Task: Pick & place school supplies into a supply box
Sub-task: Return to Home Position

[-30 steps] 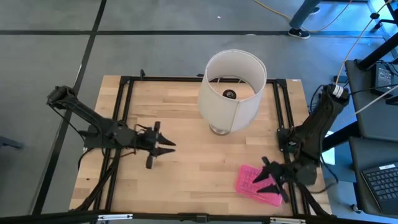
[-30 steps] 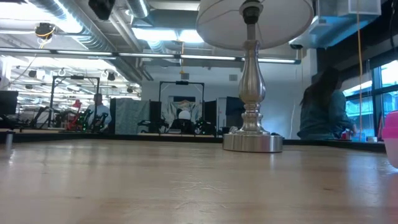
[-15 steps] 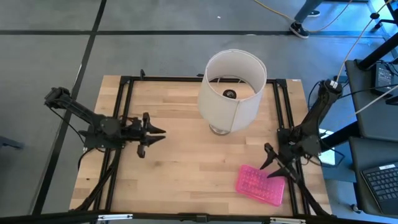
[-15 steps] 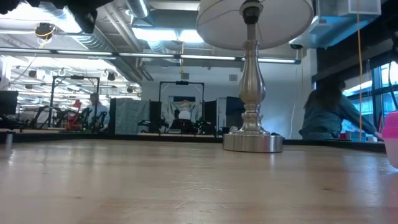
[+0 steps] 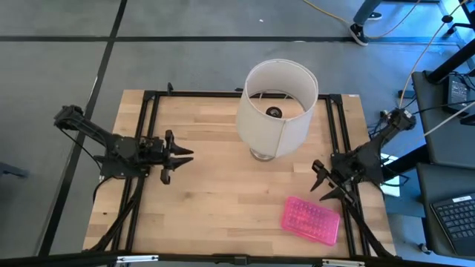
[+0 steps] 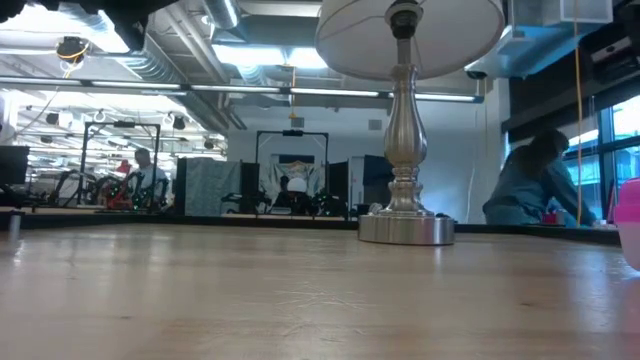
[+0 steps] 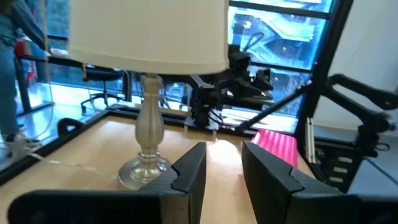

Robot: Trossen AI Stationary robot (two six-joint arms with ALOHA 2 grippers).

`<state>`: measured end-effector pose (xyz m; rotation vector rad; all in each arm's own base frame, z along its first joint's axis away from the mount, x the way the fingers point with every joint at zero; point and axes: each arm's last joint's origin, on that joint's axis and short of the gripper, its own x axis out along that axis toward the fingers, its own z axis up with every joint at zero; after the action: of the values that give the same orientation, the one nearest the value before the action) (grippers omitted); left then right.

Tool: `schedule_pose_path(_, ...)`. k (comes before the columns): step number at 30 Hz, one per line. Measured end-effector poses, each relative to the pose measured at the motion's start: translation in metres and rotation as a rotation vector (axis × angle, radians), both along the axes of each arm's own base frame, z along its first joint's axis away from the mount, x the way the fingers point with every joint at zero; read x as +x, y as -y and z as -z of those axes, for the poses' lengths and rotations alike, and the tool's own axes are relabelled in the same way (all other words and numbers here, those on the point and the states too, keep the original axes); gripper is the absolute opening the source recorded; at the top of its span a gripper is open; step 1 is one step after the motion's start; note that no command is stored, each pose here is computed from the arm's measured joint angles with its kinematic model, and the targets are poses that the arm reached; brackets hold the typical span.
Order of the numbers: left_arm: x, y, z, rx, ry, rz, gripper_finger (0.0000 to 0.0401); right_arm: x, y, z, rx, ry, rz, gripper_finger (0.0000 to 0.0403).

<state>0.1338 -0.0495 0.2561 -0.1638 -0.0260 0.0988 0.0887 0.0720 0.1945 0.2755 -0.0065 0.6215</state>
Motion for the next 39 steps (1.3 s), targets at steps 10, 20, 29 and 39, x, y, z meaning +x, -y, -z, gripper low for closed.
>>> schedule_pose_path(10,-0.018,-0.012,-0.007,0.035,0.038,-0.064,0.0098,0.005,0.020,-0.001,-0.034,0.037,-0.008,0.0195)
schedule_pose_path(20,-0.023,-0.031,0.020,0.019,0.048,-0.145,0.0098,0.001,0.038,-0.005,-0.067,0.123,0.027,0.0195)
schedule_pose_path(29,-0.033,-0.043,0.051,0.013,0.141,-0.113,0.0098,-0.002,0.049,-0.002,-0.064,0.103,0.092,0.0195)
schedule_pose_path(39,-0.038,-0.050,0.075,-0.003,0.135,-0.108,0.0098,0.000,0.056,0.001,-0.087,0.070,0.138,0.0195)
